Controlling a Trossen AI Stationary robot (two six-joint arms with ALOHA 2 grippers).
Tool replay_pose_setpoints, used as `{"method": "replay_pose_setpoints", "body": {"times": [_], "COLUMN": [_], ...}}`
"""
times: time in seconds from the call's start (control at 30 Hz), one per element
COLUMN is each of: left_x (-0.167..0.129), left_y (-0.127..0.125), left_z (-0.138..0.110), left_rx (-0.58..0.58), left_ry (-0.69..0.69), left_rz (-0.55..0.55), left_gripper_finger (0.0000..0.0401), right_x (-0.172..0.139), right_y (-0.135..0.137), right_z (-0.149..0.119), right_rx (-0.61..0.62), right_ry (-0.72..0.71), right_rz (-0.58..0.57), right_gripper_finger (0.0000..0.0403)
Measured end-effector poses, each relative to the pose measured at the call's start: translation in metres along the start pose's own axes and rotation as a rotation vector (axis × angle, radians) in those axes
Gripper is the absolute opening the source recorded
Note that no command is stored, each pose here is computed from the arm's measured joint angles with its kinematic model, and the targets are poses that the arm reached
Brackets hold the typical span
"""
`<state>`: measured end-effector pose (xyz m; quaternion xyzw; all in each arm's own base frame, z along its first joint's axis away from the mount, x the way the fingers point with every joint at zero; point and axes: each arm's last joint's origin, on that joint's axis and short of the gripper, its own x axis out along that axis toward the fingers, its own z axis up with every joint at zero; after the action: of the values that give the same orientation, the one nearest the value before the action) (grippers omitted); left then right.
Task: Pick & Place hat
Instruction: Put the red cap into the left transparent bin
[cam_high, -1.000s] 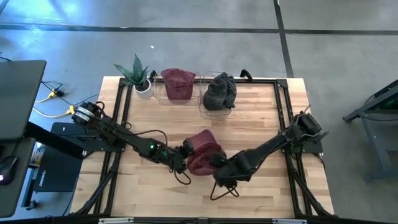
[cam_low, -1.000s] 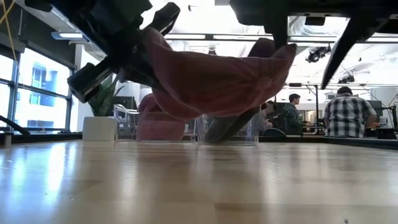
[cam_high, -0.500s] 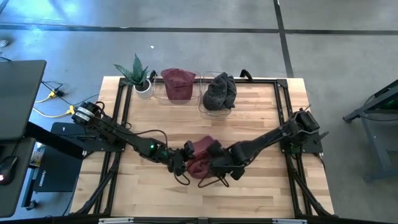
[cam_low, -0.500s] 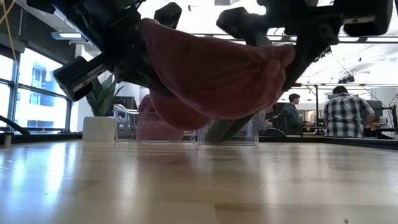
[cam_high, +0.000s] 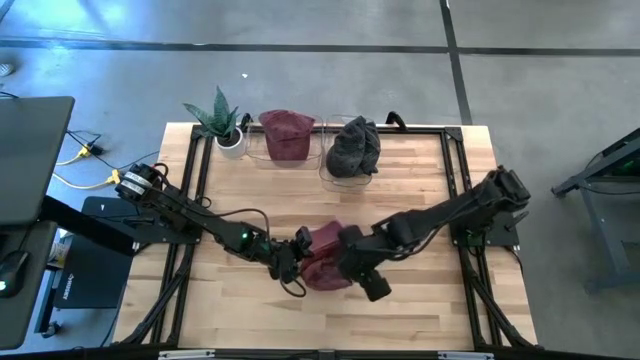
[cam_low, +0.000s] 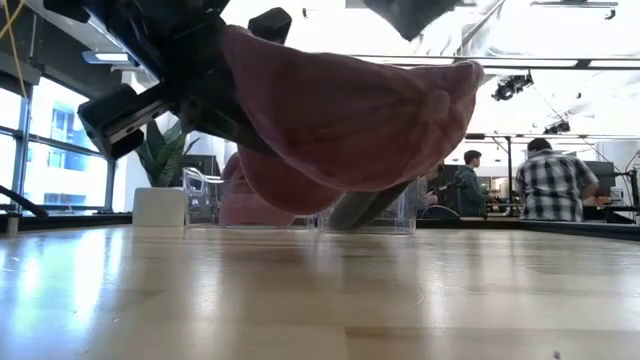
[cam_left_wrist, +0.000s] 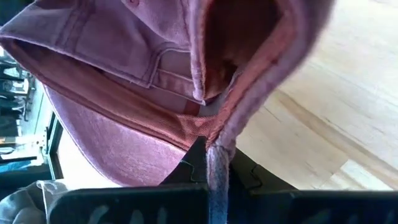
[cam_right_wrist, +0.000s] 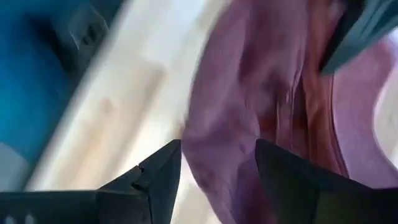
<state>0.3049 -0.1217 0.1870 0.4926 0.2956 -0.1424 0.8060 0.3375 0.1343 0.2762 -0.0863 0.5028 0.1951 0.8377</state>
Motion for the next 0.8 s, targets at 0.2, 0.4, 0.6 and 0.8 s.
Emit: {"method": "replay_pose_setpoints", "body": {"times": [0.2, 0.4, 0.6, 0.8], "left_x": [0.000, 0.000, 0.000, 0.000], "left_y": [0.000, 0.001, 0.004, 0.004], "left_z": [0.000, 0.000, 0.002, 0.002], "left_rx": [-0.004, -0.010, -0.027, -0.026], "left_ry": [0.001, 0.016, -0.003, 0.004], "left_rz": [0.001, 0.028, 0.054, 0.067], "left_gripper_finger": [0.0001, 0.0001, 0.0001, 0.0001], "right_x": [-0.006, 0.033, 0.060, 0.047], "right_y": [-0.018, -0.030, -0.036, -0.034], "right_z": [0.009, -0.008, -0.019, -0.015], "right_rx": [0.240, 0.214, 0.084, 0.077], "right_ry": [-0.117, 0.126, 0.275, 0.232], "right_rz": [-0.101, -0.133, -0.417, -0.490], "right_gripper_finger": [0.0189, 0.0120, 0.0053, 0.0027]}}
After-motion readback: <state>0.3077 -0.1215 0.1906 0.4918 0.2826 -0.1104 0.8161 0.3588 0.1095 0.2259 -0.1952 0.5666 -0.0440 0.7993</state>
